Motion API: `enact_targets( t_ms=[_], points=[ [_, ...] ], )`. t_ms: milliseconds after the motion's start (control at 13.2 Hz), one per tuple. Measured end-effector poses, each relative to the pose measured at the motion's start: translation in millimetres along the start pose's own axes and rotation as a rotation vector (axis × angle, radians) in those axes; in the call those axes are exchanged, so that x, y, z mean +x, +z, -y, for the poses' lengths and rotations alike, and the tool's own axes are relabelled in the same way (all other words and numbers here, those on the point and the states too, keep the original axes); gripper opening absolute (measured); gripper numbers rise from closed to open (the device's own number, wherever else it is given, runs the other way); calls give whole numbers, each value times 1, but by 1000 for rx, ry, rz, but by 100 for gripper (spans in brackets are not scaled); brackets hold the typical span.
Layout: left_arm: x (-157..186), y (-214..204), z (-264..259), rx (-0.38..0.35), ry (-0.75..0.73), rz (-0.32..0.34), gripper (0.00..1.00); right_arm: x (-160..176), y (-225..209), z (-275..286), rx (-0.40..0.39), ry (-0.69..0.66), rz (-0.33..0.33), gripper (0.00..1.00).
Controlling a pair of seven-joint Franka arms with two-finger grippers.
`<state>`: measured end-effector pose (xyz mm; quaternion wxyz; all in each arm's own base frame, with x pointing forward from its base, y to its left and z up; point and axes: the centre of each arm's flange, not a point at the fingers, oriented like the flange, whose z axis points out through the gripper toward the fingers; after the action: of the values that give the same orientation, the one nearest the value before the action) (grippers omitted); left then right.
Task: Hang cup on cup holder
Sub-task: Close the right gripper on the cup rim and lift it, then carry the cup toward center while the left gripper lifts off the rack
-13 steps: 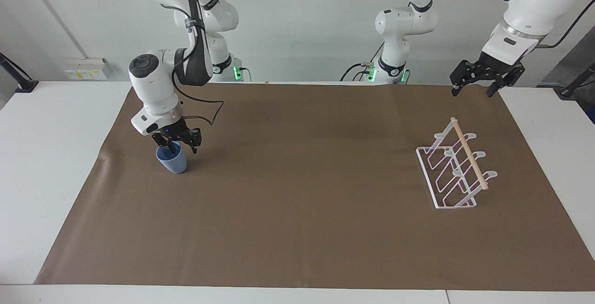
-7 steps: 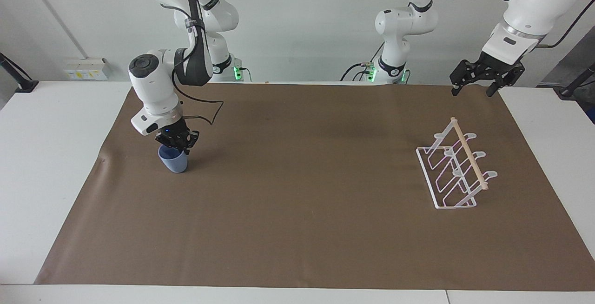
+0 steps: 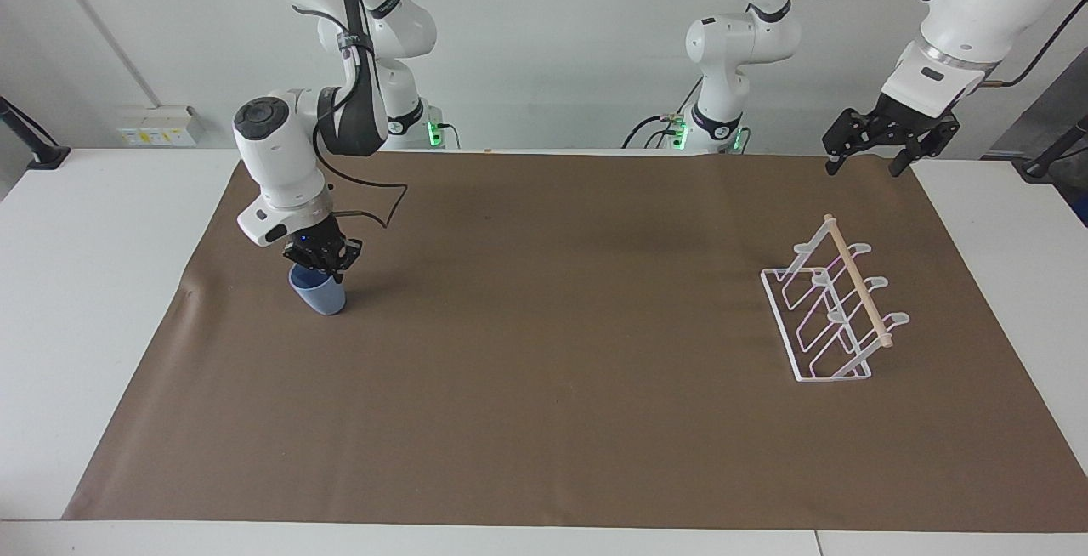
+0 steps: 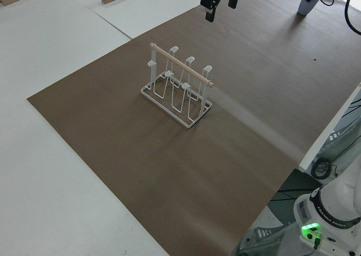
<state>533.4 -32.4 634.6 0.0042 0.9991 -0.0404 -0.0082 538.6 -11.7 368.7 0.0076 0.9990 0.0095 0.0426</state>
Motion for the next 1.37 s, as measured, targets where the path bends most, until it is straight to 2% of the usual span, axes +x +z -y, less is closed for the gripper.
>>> enact_targets(
  t_ms=[152,456,837,1065,1369],
  points=[
    [0,0,0,0,-11,-1,100,0,-1,0,15,15,-2,5],
    [0,0,0,0,-22,-2,100,3,-4,3,107,60,-14,5],
    [1,0,-3,-24,-157,-3,100,6,-4,37,334,12,-52,5],
    [1,-2,-10,-98,-281,3,100,7,-9,68,424,-88,-85,5],
    [2,-5,-20,-153,-466,6,100,8,-15,87,597,-83,-120,5]
  ],
)
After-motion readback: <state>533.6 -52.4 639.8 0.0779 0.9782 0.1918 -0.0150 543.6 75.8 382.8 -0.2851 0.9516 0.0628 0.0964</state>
